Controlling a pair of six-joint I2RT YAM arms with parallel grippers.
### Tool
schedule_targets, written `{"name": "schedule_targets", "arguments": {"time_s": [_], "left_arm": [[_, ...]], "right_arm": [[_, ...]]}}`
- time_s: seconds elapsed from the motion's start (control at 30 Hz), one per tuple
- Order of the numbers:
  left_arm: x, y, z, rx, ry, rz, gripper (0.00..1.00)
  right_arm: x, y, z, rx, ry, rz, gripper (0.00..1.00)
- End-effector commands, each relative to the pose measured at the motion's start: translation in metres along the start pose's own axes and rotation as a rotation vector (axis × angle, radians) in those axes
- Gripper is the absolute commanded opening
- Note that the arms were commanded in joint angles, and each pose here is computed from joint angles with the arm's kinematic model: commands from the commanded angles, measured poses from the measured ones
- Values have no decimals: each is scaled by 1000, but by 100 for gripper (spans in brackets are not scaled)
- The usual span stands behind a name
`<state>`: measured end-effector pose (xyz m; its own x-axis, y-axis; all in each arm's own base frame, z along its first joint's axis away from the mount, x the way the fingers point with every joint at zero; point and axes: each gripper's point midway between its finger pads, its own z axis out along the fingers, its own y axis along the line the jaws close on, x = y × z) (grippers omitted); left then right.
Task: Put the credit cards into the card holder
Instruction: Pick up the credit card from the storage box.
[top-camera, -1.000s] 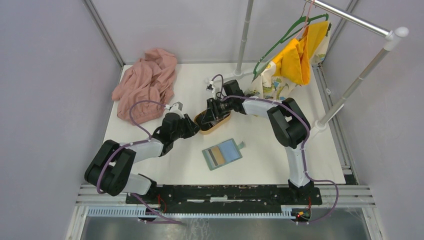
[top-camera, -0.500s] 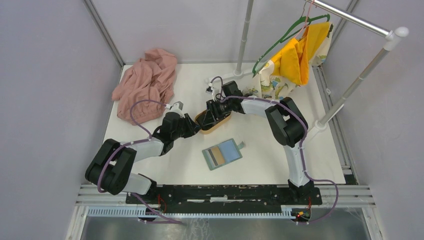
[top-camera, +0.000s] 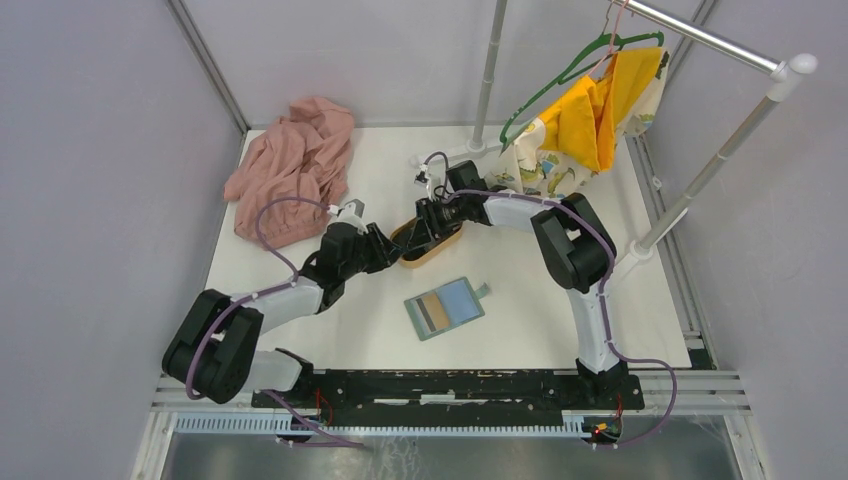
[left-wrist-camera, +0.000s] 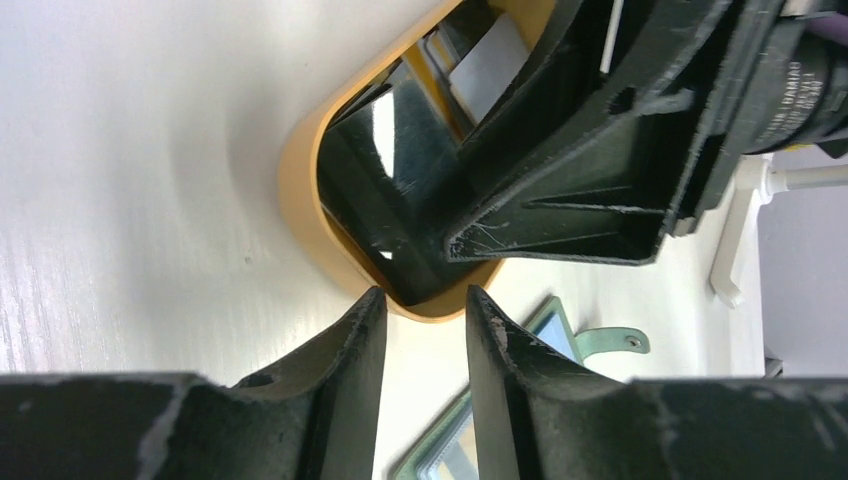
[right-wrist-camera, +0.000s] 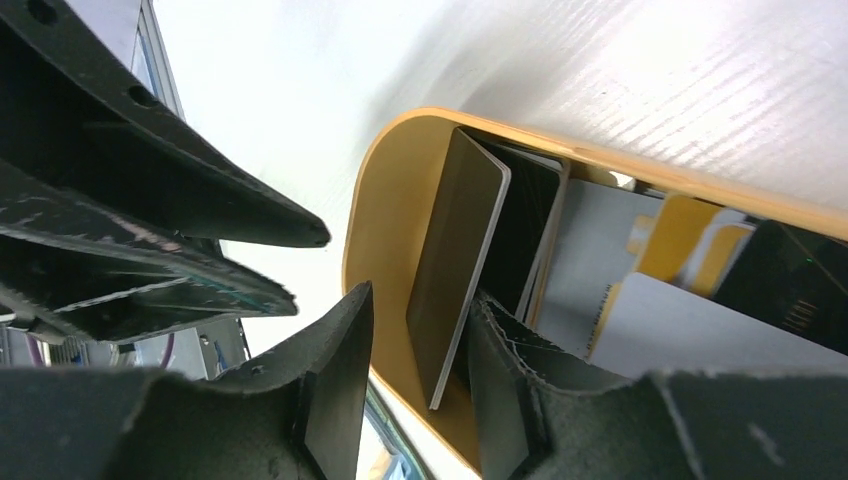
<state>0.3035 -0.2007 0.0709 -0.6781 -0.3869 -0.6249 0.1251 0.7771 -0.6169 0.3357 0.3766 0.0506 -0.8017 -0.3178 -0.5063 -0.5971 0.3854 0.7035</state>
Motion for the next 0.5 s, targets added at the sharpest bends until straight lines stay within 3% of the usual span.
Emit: {"name": "schedule_targets", "arguments": {"time_s": [0.0,0.47], "left_arm": [[-29,-25,-8,63,-74,49,43],[-42,-24,-37,13,-128,69,43]], "right_arm": [[-26,17,-13,-39,-53,-35,44],[0,18,18,-23,29,-39,44]]}}
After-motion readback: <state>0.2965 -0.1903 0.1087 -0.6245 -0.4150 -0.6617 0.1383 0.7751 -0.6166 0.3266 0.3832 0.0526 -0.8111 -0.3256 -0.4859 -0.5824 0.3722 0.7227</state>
